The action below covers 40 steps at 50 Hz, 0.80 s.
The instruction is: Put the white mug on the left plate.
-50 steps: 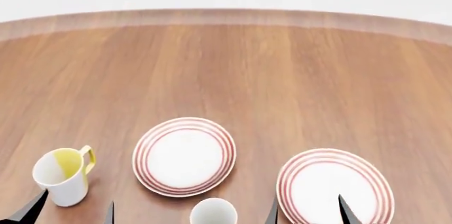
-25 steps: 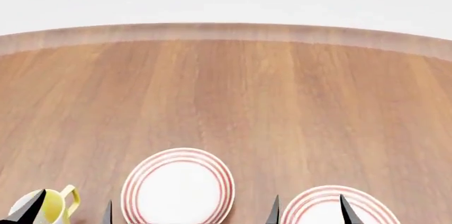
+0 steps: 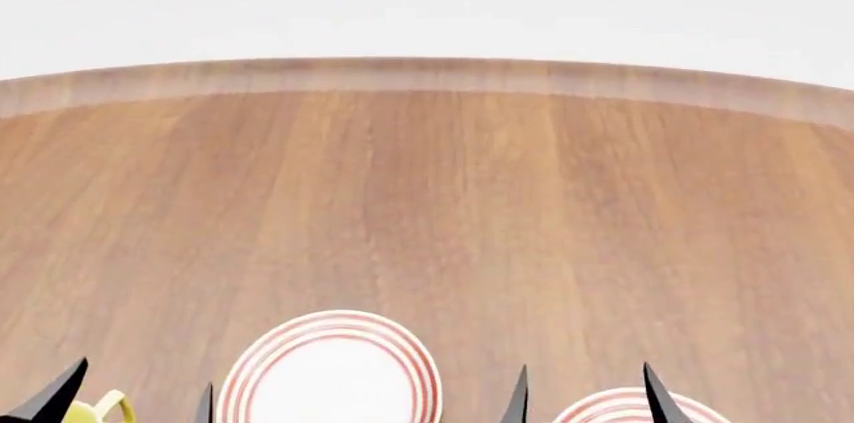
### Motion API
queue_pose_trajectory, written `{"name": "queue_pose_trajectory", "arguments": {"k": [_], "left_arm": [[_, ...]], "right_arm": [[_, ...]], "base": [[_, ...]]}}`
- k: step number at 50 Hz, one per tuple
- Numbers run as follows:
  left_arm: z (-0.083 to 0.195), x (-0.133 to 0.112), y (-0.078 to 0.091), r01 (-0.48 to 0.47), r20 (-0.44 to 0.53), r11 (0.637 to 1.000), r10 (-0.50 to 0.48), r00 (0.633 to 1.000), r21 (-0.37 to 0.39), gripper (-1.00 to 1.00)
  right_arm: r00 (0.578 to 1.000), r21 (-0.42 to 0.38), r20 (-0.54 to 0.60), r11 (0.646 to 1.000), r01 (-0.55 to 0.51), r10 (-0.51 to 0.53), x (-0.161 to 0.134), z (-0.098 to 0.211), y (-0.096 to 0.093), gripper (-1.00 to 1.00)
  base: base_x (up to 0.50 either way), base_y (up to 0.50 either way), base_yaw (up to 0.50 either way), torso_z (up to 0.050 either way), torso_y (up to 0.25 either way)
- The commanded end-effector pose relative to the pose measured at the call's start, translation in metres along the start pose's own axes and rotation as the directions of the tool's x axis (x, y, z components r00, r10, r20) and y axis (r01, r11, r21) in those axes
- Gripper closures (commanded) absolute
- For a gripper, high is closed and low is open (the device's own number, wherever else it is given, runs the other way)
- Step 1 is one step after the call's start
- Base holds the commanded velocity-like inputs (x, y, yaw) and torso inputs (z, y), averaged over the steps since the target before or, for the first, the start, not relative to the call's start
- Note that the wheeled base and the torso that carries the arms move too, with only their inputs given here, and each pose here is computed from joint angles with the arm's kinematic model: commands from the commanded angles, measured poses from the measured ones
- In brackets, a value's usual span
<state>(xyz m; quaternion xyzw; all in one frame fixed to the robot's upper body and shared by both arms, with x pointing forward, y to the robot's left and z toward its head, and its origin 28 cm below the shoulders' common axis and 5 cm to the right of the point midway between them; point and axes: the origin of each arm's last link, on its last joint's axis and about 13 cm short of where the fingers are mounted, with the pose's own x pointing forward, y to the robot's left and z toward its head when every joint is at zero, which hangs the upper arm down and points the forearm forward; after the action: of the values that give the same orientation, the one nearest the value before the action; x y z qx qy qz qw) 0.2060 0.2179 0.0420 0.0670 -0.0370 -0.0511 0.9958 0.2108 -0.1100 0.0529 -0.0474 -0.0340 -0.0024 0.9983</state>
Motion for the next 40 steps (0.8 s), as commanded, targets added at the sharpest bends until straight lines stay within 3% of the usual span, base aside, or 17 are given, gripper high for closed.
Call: {"name": "queue_pose_trajectory", "arguments": {"k": [1, 8, 16, 17, 22, 23, 24, 40], "left_arm": [[0.005, -0.013, 0.005, 0.073, 0.028, 0.997, -0.074, 0.997, 0.034, -1.00], [0.011, -0.039, 0.016, 0.115, 0.057, 0.988, -0.122, 0.991, 0.102, -1.00], [0.011, -0.083, 0.026, 0.166, 0.082, 0.973, -0.181, 0.980, 0.162, -1.00], [0.012, -0.100, 0.030, 0.190, 0.073, 0.962, -0.208, 0.975, 0.193, -1.00], [0.016, -0.114, 0.032, 0.212, 0.074, 0.958, -0.230, 0.970, 0.195, -1.00], [0.009, -0.148, 0.038, 0.254, 0.031, 0.938, -0.268, 0.963, 0.236, -1.00], [0.008, -0.155, 0.037, 0.264, 0.019, 0.937, -0.275, 0.961, 0.228, -1.00], [0.008, -0.165, 0.038, 0.272, 0.010, 0.933, -0.282, 0.959, 0.236, -1.00]], "right_arm": [[1.000, -0.004, -0.003, 1.000, 0.000, 0.000, -0.001, -0.001, -0.001, -1.00], [1.000, 0.001, -0.003, 1.000, 0.000, 0.000, -0.001, -0.003, -0.001, -1.00], [1.000, 0.000, 0.001, 1.000, -0.001, 0.001, -0.001, 0.001, -0.001, -1.00], [1.000, -0.002, 0.000, 1.000, -0.001, 0.001, -0.001, 0.000, 0.000, -1.00], [1.000, 0.000, 0.003, 1.000, -0.003, 0.003, 0.001, 0.002, 0.001, -1.00], [1.000, -0.004, 0.001, 1.000, -0.001, 0.001, 0.001, 0.002, 0.001, -1.00], [1.000, -0.002, 0.001, 1.000, -0.003, 0.003, 0.000, 0.002, 0.002, -1.00], [1.000, -0.004, 0.006, 1.000, -0.004, 0.004, 0.001, 0.004, 0.002, -1.00]], "base": [[0.00, 0.00, 0.00, 0.000, 0.000], [0.00, 0.00, 0.00, 0.000, 0.000], [0.00, 0.00, 0.00, 0.000, 0.000], [0.00, 0.00, 0.00, 0.000, 0.000], [0.00, 0.00, 0.00, 0.000, 0.000], [0.00, 0.00, 0.00, 0.000, 0.000], [0.00, 0.00, 0.00, 0.000, 0.000], [0.00, 0.00, 0.00, 0.000, 0.000]]}}
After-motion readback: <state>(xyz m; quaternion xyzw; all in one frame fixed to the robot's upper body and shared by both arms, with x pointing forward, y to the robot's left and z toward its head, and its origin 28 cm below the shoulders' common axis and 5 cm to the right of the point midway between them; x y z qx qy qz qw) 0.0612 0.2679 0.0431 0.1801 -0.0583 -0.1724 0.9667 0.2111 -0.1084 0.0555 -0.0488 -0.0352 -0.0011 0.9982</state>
